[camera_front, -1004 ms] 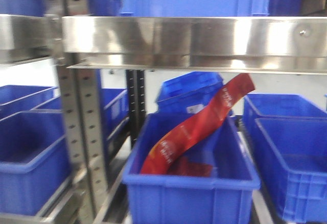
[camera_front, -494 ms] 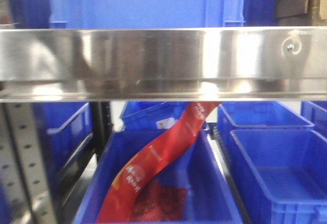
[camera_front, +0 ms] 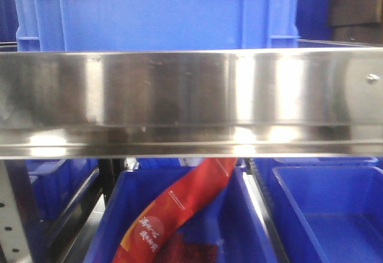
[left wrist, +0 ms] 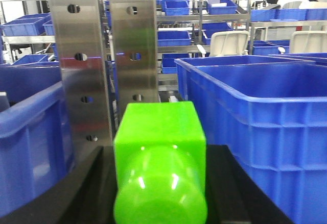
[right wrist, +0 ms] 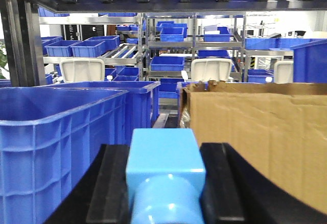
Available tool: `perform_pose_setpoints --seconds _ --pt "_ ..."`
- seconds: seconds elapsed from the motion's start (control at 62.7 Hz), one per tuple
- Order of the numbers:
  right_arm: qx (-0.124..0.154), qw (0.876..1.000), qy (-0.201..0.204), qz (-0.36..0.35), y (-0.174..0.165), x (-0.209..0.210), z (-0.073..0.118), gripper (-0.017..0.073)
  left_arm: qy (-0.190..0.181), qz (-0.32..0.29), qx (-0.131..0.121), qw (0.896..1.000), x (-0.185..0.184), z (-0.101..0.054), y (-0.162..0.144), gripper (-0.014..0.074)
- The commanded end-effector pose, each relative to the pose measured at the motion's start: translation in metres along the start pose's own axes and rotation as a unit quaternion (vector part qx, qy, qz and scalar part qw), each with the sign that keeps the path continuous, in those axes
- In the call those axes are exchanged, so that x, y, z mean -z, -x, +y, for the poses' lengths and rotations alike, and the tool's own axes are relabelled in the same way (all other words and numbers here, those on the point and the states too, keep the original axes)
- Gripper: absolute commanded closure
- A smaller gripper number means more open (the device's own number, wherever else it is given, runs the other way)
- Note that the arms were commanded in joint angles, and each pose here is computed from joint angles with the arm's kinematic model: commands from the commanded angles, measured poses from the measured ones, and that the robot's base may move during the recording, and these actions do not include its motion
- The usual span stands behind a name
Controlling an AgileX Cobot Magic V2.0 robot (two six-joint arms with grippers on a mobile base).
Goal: Grab block from conveyor and place in blue bin
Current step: 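Drive up to the shelf of blue bins, then move the left gripper over a blue bin and open it, dropping the green block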
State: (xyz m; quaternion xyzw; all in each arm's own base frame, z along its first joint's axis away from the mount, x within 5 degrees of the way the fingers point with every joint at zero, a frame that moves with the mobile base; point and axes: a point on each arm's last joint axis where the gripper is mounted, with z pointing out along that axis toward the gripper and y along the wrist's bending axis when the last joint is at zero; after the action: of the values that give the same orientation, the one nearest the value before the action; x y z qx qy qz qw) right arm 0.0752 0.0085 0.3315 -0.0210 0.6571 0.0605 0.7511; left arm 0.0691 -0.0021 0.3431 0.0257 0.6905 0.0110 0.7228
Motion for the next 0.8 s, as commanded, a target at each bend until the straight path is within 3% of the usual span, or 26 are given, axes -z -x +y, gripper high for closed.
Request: perform_pose_setpoints --seconds 0.0,0.781 --pt "0.004 1.0 0.001 -0.01 0.0013 0.0008 0.0002 0.0721 0.001 -0.011 0.004 1.0 0.0002 0.0002 0.002 0.0705" --pt "0.004 1.0 0.001 -0.01 0.0013 0.0008 0.0002 0.0721 0.001 -0.011 0.004 1.0 0.0002 0.0002 0.002 0.0705"
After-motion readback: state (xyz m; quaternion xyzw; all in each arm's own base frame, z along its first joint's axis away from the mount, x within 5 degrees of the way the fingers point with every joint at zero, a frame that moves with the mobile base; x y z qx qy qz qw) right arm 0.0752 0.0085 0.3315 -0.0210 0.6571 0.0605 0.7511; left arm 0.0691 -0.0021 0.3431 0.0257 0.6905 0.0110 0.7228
